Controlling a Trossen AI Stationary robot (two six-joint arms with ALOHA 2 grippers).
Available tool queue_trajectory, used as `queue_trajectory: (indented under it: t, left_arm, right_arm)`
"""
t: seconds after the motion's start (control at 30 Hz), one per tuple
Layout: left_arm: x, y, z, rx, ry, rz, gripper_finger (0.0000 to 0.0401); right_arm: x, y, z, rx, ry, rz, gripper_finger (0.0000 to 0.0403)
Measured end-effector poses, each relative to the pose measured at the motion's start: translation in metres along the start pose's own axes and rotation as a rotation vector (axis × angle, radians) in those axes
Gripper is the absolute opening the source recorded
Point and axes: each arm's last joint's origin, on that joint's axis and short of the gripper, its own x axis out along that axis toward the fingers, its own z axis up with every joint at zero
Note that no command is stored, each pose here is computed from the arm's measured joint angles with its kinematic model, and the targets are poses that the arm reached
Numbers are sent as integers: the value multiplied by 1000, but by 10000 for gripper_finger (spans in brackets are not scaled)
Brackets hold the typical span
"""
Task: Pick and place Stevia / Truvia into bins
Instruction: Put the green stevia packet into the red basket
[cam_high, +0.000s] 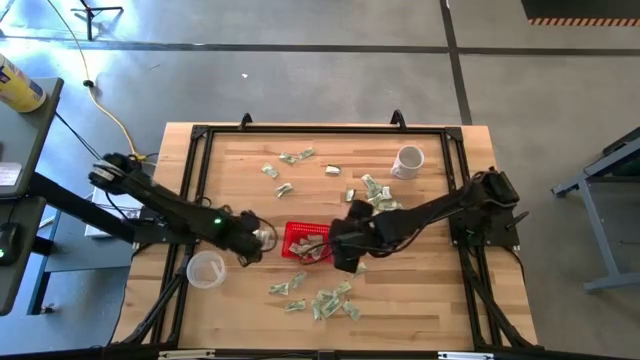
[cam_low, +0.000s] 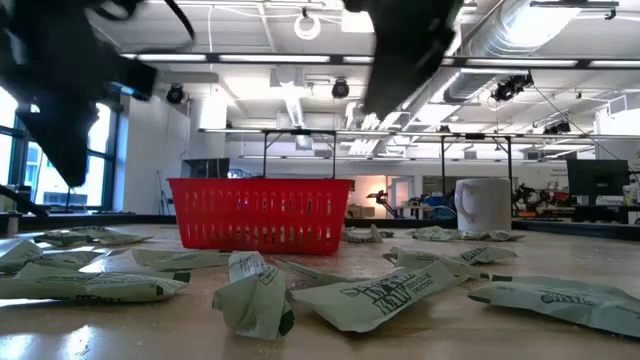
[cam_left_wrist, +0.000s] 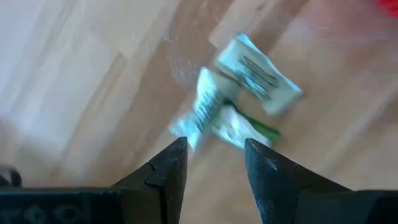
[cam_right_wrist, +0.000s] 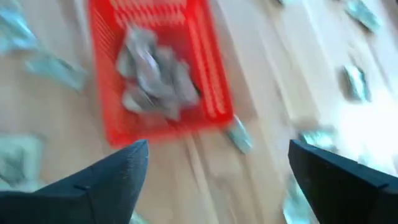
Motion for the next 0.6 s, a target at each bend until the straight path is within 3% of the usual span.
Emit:
queue_trajectory:
  t: [0.17,0.3,0.6]
  left_arm:
    - [28,6,21,48,138,35,193]
    - [49,13,34,75,244,32,193]
    - [67,14,43,171,311,31,180]
  right_arm:
    - [-7,1,-15,36,103,-44,376]
    - [-9,5,-19,91,94,-44,370]
    - [-14,11,-24,164,91,-59,354]
